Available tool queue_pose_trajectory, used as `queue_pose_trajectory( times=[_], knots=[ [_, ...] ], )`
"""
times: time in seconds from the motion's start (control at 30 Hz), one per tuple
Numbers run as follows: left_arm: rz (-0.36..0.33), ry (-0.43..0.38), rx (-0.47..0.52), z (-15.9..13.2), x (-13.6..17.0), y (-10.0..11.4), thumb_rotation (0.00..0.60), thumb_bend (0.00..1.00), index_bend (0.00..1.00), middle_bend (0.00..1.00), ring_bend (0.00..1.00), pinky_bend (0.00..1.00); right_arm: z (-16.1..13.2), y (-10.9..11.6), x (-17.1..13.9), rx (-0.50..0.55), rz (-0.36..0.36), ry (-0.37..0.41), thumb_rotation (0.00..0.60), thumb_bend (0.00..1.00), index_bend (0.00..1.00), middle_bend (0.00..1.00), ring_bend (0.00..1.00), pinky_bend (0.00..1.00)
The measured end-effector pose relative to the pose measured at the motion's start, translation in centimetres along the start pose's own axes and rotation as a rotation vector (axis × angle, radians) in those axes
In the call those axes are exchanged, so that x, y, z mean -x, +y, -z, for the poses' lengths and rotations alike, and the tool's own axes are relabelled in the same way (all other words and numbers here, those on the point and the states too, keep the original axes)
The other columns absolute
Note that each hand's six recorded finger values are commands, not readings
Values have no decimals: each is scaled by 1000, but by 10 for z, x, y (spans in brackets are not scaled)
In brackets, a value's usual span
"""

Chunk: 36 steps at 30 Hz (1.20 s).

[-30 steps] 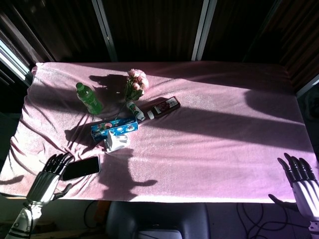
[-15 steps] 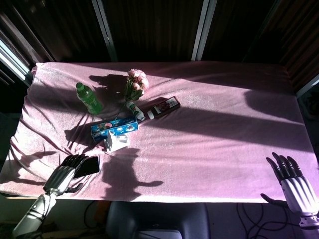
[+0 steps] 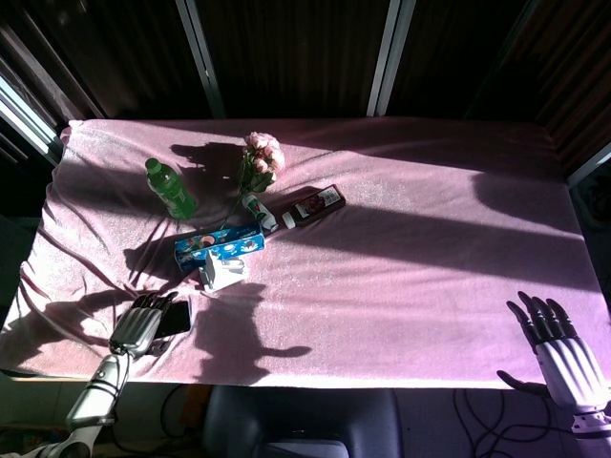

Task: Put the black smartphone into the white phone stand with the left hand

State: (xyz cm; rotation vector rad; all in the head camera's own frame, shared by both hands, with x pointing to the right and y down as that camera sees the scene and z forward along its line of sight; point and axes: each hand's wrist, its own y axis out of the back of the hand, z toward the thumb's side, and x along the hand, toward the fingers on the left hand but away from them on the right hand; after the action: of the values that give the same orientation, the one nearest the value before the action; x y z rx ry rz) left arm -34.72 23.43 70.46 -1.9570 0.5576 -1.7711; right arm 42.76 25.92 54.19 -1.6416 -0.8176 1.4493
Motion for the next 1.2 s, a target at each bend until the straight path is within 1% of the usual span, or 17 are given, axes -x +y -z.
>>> queue_pose_trajectory(
  times=[0.13,0.23,0.37,0.47,0.63,0.77,0.87,0.93,1.0,1.07,1.17,1.2],
  knots=[
    [11,7,-5,-6,-4,-1,600,263,148,240,88,120,0,1,-1,5,6,2,600,241,0,0,0,0],
    [13,18,-7,-8,-6,-1,600,262,200,299,124,130,1,2,-2,7,9,3,600,241,0,0,0,0],
    [13,38,-24,-7,-9,0,600,265,285,417,204,150,1,3,-2,8,10,4,600,242,0,0,0,0],
    [11,58,-52,-6,-10,1,600,265,386,521,276,170,1,3,-3,9,11,4,600,241,0,0,0,0],
    [20,87,-106,-4,-10,0,600,274,483,651,374,193,1,3,-3,8,10,7,600,241,0,0,0,0],
    [30,114,-156,-2,-12,1,600,298,620,815,513,222,1,4,-3,10,12,8,600,241,0,0,0,0],
    [29,142,-186,-2,-13,3,600,358,728,933,621,266,1,4,-4,13,15,8,600,241,0,0,0,0],
    [23,153,-183,-2,-13,5,600,415,778,982,669,292,2,5,-4,14,16,8,600,241,0,0,0,0],
    [15,155,-170,-2,-13,7,600,450,809,998,695,311,2,5,-5,15,17,9,600,241,0,0,0,0],
    [4,151,-147,-3,-13,9,600,460,827,1000,713,327,2,5,-5,15,18,10,600,241,0,0,0,0],
    [-21,135,-78,-3,-11,14,600,460,833,1000,726,334,2,6,-6,15,19,9,600,241,0,0,0,0],
    [-35,127,-40,-2,-10,18,600,459,835,1000,728,334,2,6,-6,15,19,9,600,241,0,0,0,0]
  ],
)
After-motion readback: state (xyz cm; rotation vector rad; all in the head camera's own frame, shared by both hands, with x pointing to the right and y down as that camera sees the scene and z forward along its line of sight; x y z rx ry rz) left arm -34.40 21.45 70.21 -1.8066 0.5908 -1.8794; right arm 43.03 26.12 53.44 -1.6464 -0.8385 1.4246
